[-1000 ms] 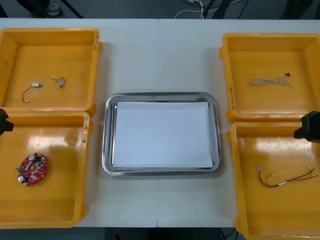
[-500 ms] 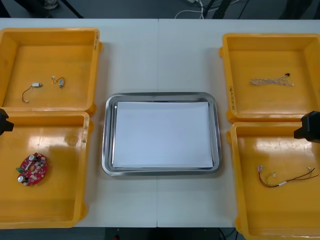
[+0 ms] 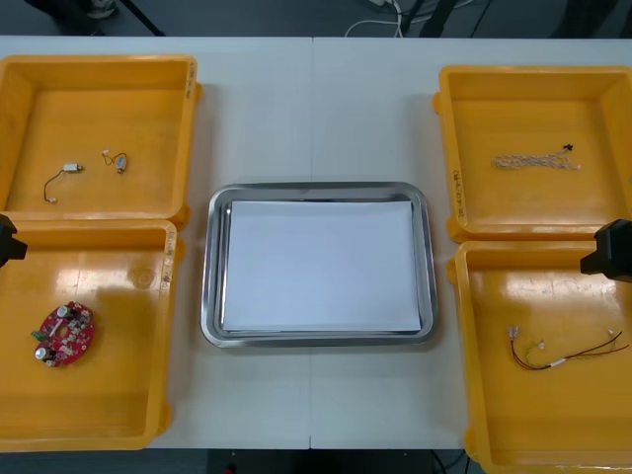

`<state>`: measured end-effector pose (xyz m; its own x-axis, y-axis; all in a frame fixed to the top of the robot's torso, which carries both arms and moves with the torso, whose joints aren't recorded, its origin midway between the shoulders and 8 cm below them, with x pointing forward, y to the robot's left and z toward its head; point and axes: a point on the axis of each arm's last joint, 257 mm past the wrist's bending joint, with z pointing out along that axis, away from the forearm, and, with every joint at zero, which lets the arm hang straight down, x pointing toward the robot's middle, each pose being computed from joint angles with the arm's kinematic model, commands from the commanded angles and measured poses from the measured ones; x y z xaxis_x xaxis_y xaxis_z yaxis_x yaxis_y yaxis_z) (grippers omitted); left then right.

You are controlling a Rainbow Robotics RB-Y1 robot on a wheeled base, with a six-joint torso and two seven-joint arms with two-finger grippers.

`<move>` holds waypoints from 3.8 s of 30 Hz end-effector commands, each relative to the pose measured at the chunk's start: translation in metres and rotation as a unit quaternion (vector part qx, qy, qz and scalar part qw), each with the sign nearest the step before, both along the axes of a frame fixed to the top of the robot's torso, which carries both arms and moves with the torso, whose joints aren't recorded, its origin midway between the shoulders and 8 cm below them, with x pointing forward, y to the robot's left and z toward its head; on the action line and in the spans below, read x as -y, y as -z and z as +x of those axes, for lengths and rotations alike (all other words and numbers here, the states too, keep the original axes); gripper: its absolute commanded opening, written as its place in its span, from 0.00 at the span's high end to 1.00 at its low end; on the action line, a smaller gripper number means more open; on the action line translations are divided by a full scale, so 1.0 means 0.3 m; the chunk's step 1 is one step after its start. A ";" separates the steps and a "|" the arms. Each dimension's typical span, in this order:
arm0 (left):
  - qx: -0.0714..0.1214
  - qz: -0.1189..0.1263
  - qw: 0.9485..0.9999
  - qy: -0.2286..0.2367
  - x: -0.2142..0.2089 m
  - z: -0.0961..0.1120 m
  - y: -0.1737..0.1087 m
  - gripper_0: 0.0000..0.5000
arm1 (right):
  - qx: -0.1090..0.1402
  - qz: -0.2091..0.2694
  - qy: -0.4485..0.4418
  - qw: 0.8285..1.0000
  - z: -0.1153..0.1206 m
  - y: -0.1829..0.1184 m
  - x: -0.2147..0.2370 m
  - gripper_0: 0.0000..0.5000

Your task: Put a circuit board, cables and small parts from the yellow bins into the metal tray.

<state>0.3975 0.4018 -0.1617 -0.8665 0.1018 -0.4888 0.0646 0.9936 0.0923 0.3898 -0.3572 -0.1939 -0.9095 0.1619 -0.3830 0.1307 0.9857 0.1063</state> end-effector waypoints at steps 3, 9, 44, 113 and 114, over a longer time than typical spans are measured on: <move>0.005 -0.026 0.998 -0.055 -0.011 -0.017 0.002 0.00 | 0.014 -0.004 -0.003 1.000 -0.004 -0.027 0.012 0.00; 0.005 -0.026 0.998 -0.055 -0.011 -0.017 0.002 0.00 | 0.014 -0.004 -0.003 1.000 -0.004 -0.027 0.012 0.00; 0.005 -0.026 0.998 -0.055 -0.011 -0.017 0.002 0.00 | 0.014 -0.004 -0.003 1.000 -0.004 -0.027 0.012 0.00; 0.006 -0.129 0.952 -0.278 -0.132 -0.132 0.106 0.00 | -0.006 0.116 0.361 0.925 -0.249 0.139 0.081 0.00; 0.003 -0.134 0.948 -0.287 -0.132 -0.140 0.119 0.00 | -0.005 0.122 0.374 0.919 -0.247 0.143 0.079 0.00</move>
